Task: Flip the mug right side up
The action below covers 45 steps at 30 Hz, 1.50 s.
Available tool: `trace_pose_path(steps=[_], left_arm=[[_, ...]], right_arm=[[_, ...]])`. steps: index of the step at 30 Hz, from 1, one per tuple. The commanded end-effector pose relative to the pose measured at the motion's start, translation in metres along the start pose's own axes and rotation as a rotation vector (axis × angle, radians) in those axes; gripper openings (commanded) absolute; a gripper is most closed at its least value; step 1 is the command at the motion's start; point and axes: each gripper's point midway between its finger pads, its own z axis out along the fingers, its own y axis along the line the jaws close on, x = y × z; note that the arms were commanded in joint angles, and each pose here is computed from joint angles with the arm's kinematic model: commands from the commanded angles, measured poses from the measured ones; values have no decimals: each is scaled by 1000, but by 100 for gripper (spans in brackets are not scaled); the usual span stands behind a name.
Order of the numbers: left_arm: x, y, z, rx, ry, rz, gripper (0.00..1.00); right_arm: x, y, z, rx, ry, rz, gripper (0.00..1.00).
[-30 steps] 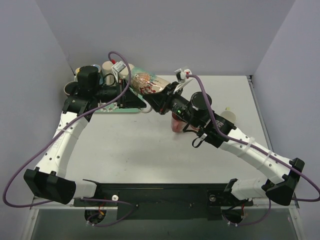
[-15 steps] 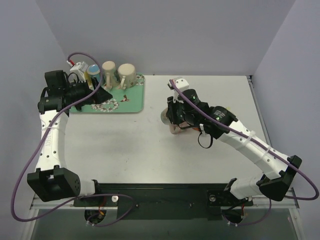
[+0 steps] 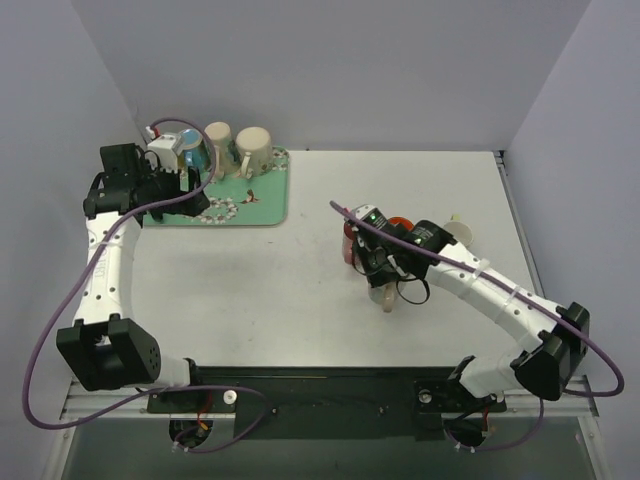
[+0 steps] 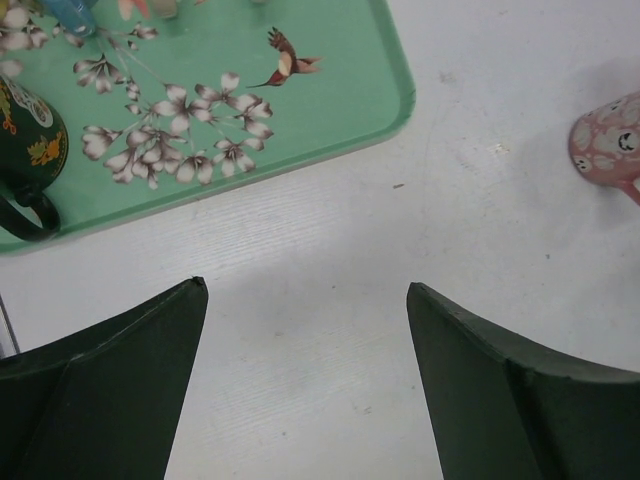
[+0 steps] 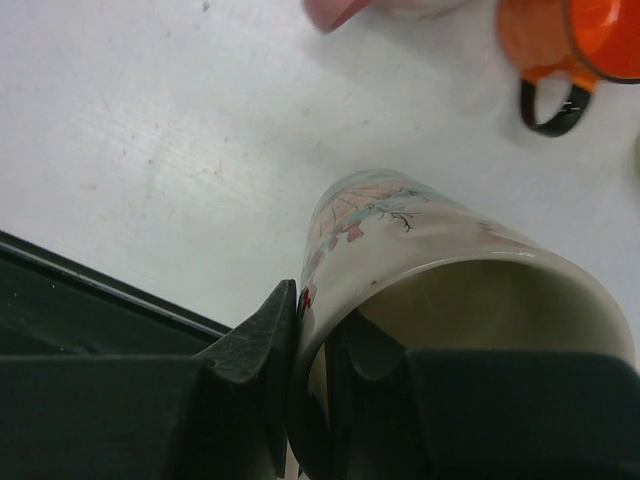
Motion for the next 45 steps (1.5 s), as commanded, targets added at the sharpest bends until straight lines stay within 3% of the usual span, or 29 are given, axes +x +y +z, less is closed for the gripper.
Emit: trace_pose_path(steps=[1, 9, 18, 20, 21, 23, 26, 29, 31, 35, 45], left_arm=[[16, 22, 10, -60, 56, 20, 92], [26, 51, 22, -124, 56, 14, 93], [40, 111, 33, -241, 55, -36, 93], [42, 126, 38, -296, 58, -44, 93], [40, 132, 40, -310, 47, -38, 93], [42, 143, 45, -324, 43, -44, 93], [37, 158, 53, -303, 38, -50, 92], [37, 180, 55, -319, 53, -70, 92], [35, 193, 58, -344, 63, -61, 91], [36, 202, 71, -350, 83, -22, 87], [44, 238, 116, -506, 134, -9, 71]], right_arm=[[-17, 46, 21, -66, -93, -22, 0], [-6, 61, 72, -55, -46, 12, 0], [8, 64, 93, -32, 26, 20, 2], [8, 64, 92, -31, 30, 19, 15], [8, 63, 89, -26, 33, 18, 28], [5, 63, 83, -25, 22, 5, 43], [-6, 65, 66, -34, -29, -19, 54], [-13, 63, 52, -43, -76, -29, 84], [-17, 60, 41, -51, -121, -34, 90], [-22, 51, 25, -54, -208, -38, 93], [-27, 37, 6, -33, -296, -45, 93]])
